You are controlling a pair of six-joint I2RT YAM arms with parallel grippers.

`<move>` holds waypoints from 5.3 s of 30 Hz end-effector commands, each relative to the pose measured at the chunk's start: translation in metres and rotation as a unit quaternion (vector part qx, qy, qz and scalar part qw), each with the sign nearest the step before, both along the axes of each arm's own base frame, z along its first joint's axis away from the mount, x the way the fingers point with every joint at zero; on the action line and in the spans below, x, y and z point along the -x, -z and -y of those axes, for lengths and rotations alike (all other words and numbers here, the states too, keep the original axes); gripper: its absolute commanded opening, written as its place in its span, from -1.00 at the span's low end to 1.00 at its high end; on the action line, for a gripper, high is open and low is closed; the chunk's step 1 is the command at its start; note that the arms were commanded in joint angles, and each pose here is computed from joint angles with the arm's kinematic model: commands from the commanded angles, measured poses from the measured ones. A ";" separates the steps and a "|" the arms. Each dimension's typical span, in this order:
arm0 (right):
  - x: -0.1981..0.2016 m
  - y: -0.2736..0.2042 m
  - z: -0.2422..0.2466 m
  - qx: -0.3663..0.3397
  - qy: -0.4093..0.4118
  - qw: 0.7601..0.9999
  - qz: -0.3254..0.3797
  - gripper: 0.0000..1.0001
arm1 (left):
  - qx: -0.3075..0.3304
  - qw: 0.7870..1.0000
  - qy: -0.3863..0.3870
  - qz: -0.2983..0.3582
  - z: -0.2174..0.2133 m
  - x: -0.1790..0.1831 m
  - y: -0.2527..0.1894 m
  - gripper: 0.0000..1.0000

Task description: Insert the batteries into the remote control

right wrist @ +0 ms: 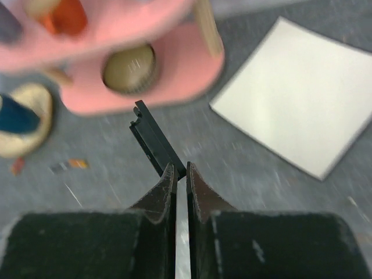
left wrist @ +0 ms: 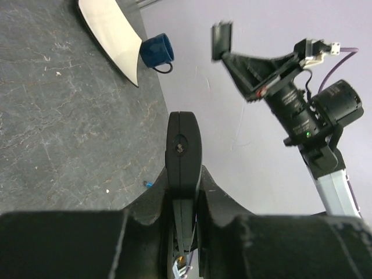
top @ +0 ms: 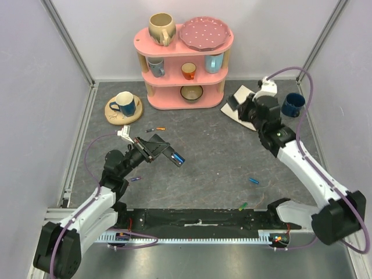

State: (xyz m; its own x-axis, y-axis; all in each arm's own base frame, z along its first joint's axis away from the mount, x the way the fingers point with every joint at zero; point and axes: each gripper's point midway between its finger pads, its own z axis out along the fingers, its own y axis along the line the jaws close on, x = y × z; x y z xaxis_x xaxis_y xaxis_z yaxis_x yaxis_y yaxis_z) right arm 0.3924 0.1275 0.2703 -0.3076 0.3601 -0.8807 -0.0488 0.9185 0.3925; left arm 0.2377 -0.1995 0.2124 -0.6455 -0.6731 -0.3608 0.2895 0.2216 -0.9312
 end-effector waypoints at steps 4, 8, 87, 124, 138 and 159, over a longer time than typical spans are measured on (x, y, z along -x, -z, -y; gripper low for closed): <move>0.097 0.068 0.059 0.275 0.053 0.951 -0.131 -1.00 | 0.002 1.000 0.000 -0.016 -0.006 0.016 0.010 -0.96; 0.120 0.074 0.055 0.372 0.062 0.918 -0.126 -1.00 | -0.008 1.000 -0.006 -0.011 -0.009 0.021 0.012 -0.96; 0.131 0.253 -0.038 0.240 -0.170 0.885 -0.361 0.45 | -0.012 0.998 0.058 -0.010 0.005 0.040 0.022 -0.96; 0.169 0.285 -0.013 0.232 -0.148 0.869 -0.412 0.40 | -0.016 0.998 0.059 -0.023 0.006 0.036 0.033 -0.96; 0.176 0.285 -0.004 0.236 -0.118 0.863 -0.430 0.33 | -0.016 0.998 0.061 -0.027 0.007 0.035 0.035 -0.96; 0.196 0.294 -0.011 0.232 -0.124 0.852 -0.452 -0.06 | -0.009 0.997 0.075 -0.021 0.009 0.040 0.034 -0.96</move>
State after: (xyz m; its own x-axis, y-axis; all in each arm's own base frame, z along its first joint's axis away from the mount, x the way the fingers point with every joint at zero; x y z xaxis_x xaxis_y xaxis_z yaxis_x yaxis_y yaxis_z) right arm 0.2528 0.1631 0.0119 -0.8651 -0.0977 -0.4919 -0.1241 0.9921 0.0211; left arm 0.2028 -0.2059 0.1649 -0.7510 -0.5748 -0.3249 0.2295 0.2342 -0.9447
